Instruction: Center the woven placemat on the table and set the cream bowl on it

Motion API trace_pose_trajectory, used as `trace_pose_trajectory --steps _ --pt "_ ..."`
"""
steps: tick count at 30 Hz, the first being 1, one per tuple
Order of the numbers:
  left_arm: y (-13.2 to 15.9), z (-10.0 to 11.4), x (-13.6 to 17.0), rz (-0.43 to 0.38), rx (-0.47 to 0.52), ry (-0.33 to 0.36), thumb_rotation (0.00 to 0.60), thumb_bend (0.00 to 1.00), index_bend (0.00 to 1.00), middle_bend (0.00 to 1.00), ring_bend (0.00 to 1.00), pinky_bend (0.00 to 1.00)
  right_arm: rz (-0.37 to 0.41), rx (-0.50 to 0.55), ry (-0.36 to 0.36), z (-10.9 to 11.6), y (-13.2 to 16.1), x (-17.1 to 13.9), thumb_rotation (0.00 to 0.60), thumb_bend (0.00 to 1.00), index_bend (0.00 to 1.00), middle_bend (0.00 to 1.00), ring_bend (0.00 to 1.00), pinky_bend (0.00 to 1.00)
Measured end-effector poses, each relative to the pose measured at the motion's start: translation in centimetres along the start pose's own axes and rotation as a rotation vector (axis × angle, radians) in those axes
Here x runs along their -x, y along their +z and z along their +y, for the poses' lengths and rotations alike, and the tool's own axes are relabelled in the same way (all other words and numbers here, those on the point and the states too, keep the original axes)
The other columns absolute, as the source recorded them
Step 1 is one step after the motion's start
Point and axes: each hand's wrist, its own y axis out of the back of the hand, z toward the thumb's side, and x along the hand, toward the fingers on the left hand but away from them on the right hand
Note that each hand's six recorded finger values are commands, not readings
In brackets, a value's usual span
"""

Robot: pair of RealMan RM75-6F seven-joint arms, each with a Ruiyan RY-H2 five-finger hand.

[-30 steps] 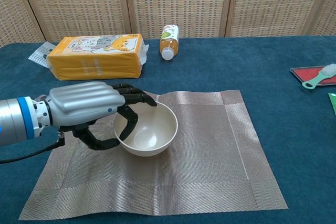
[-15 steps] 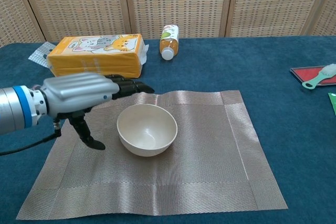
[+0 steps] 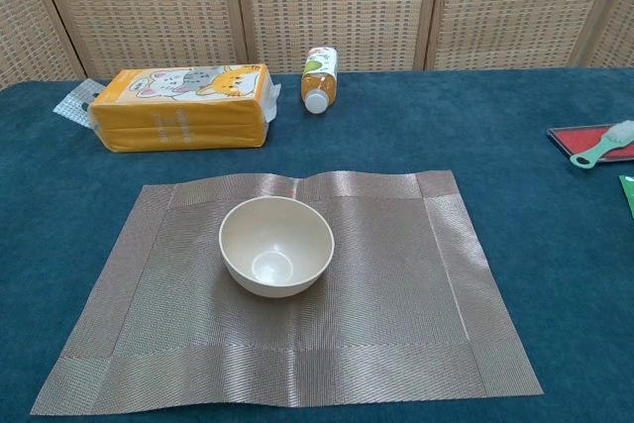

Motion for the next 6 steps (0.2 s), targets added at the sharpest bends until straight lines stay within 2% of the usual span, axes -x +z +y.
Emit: trace_pose_trajectory --steps 2,6 --pt "-2.1 0.3 2.0 0.093 -0.003 -0.007 0.600 0.00 0.00 0.00 0.00 0.00 -0.003 -0.011 -0.001 -0.1 -0.1 0.1 0.600 0.00 0.00 0.00 0.00 0.00" --pt "-4.5 -0.2 5.2 0.182 -0.005 -0.029 0.600 0.00 0.00 0.00 0.00 0.00 -0.008 -0.028 -0.004 -0.1 -0.3 0.1 0.600 0.00 0.00 0.00 0.00 0.00"
